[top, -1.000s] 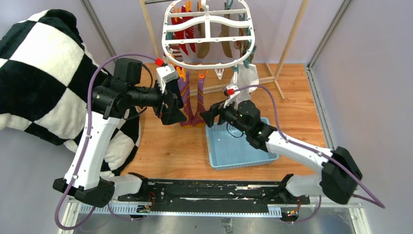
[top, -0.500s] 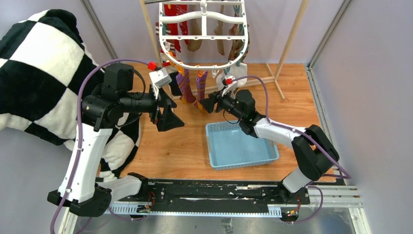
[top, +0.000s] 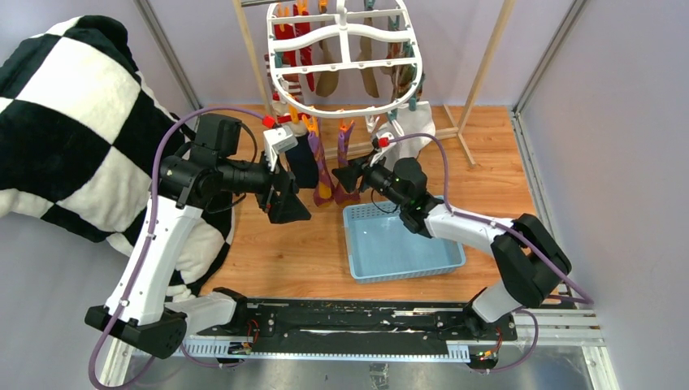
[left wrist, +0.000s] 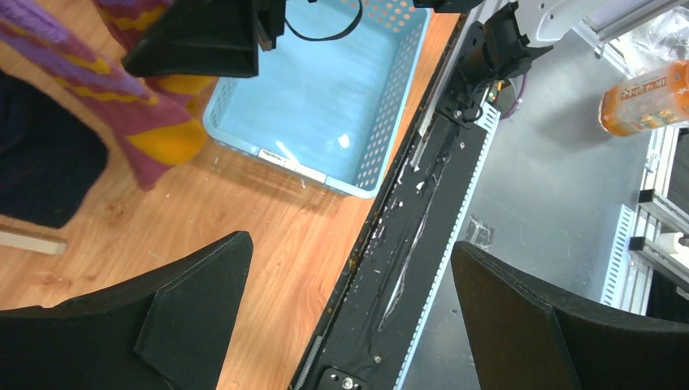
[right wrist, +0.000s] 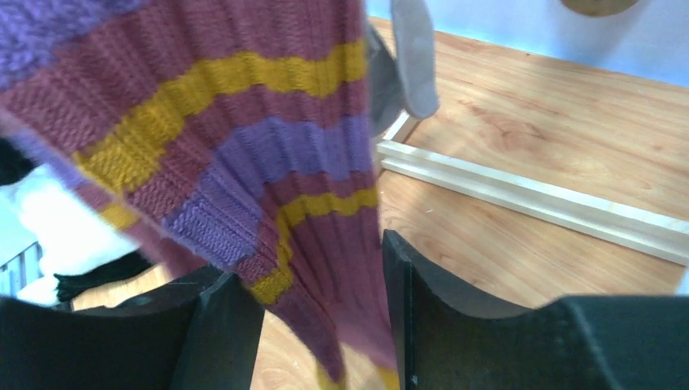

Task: Remove the socks clipped to the hanger
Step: Remove the sock from the hanger, then place the sock in the bin.

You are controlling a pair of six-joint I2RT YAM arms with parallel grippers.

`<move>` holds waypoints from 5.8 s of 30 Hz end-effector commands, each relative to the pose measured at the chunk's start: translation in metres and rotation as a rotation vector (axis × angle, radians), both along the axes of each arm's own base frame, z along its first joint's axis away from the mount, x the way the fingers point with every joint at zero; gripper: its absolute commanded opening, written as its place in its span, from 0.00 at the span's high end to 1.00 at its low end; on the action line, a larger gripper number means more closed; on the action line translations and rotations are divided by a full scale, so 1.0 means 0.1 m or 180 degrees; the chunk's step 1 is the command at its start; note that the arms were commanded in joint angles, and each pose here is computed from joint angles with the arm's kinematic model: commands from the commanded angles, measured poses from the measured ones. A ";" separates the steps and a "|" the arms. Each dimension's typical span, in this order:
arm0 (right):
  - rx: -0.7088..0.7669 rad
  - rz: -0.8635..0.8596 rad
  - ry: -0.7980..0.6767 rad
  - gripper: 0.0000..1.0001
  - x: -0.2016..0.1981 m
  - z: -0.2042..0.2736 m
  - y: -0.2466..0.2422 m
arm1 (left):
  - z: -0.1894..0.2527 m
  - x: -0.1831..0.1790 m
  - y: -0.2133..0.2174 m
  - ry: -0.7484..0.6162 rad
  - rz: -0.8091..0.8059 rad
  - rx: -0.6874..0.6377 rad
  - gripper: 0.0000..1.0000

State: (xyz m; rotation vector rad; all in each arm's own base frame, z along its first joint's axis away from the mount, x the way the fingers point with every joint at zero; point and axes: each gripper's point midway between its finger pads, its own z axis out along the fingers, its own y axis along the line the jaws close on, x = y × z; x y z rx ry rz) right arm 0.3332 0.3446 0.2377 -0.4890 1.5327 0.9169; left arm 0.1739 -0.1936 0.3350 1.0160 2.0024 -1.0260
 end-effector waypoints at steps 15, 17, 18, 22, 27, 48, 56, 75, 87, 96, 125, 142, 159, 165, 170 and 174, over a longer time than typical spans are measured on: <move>0.0694 0.1290 0.0095 1.00 -1.30 0.90 0.21 | -0.13 -0.05 -0.09 0.0181 -0.0276 -0.0092 0.00; 0.0792 0.1372 0.0149 1.00 -1.43 0.96 0.20 | -0.13 -0.02 -0.12 0.0219 -0.0298 -0.0105 0.00; 0.0832 0.1398 0.0189 1.00 -1.46 0.97 0.20 | -0.13 0.00 -0.13 0.0251 -0.0312 -0.0116 0.00; 0.1031 0.1525 0.0297 1.00 -1.60 1.03 0.19 | -0.12 -0.02 -0.19 0.0336 -0.0427 -0.0213 0.00; 0.1274 0.1748 0.0374 1.00 -1.70 1.17 0.22 | -0.09 -0.11 -0.22 0.0375 -0.0601 -0.0356 0.00; 0.1780 0.2230 0.0729 1.00 -1.87 1.47 0.28 | -0.20 -0.08 -0.33 0.0500 -0.0899 -0.0501 0.00; 0.1858 0.2136 0.0870 0.95 -1.78 1.43 0.33 | -0.25 -0.12 -0.34 0.0672 -0.0922 -0.0550 0.57; 0.1103 0.0052 0.0252 0.25 -0.75 1.60 -0.02 | -0.26 -0.15 -0.33 0.0722 -0.0774 -0.0402 1.00; 0.1120 -0.0377 0.0028 0.26 -0.32 1.86 -0.01 | -0.19 -0.24 -0.32 0.0669 -0.0783 -0.0412 1.00; 0.1281 -0.0556 0.0012 0.27 -0.13 1.96 0.02 | -0.19 -0.27 -0.33 0.0673 -0.0798 -0.0407 1.00; 0.1814 -0.0457 0.0094 0.85 -0.06 2.18 0.02 | -0.26 -0.29 -0.28 0.0609 -0.0714 -0.0298 1.00; 0.0996 0.0806 0.0215 0.00 -1.20 1.35 -0.17 | -0.27 -0.38 -0.21 0.0449 -0.0687 -0.0260 1.00; 0.0731 0.1800 0.0119 0.28 -1.80 1.16 0.32 | -0.24 -0.30 -0.22 0.0440 -0.0640 -0.0228 1.00; 0.0695 0.1528 0.0172 0.71 -1.70 1.18 0.19 | -0.32 -0.26 -0.15 0.0357 -0.0488 -0.0067 0.05; 0.0361 0.1083 0.0453 0.77 -1.56 0.83 -0.17 | -0.37 -0.22 -0.01 0.0063 -0.0296 0.0152 0.00; -0.0148 0.0363 0.0829 0.96 -1.38 0.33 -0.65 | -0.36 -0.08 0.14 0.0044 -0.0011 0.0138 0.00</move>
